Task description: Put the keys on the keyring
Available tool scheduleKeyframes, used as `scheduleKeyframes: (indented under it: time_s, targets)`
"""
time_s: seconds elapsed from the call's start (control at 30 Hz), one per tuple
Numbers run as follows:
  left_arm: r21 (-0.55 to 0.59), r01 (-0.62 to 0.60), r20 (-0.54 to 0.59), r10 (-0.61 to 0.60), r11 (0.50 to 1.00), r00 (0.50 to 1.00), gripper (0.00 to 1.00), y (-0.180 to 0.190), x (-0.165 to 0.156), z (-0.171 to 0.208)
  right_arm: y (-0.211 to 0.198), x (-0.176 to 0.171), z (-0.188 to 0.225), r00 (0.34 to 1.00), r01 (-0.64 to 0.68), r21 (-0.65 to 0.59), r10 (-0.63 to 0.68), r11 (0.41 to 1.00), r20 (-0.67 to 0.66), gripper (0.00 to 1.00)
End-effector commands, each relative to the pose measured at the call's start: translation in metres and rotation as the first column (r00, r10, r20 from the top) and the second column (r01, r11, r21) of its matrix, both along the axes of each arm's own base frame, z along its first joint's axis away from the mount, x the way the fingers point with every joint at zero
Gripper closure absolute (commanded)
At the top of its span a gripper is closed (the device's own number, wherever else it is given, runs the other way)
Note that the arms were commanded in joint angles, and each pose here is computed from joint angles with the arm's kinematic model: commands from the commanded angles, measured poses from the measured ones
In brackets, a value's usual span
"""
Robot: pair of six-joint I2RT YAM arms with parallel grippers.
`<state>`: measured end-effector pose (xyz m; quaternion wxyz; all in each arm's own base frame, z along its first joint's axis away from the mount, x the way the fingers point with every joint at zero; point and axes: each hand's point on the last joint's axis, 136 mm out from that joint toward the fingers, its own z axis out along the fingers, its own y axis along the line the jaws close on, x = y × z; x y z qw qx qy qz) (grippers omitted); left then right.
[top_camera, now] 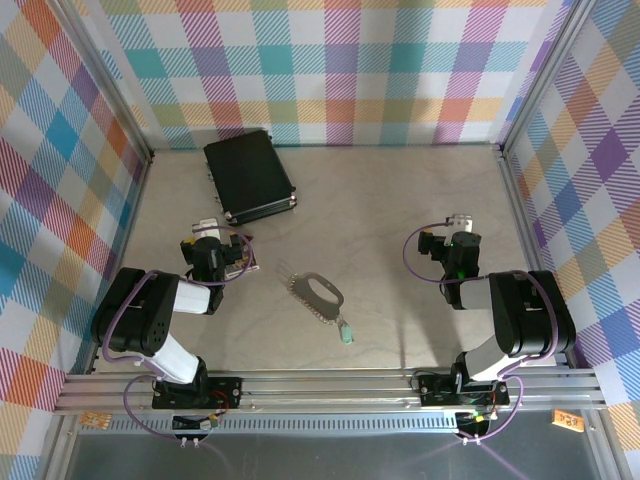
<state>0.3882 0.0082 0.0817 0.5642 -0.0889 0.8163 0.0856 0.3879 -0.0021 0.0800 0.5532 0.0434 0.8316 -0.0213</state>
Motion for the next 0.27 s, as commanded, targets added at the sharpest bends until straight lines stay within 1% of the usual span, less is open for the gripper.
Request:
scheduleKeyframes:
  time_s: [0.0,0.23]
  targets:
    - [-0.02,0.001,0.026,0.0,1.0,1.0,0.0,0.0012,0.0046,0.0059,0.0018,0.008,0.0132,0.999,-0.008,0.019,0.007,1.0,0.045,0.01]
    - [-0.02,0.001,0.028,0.0,1.0,1.0,0.0,0.0013,0.0047,0.0064,0.0018,0.0081,0.0136,0.999,-0.008,0.019,0.007,1.0,0.047,0.01]
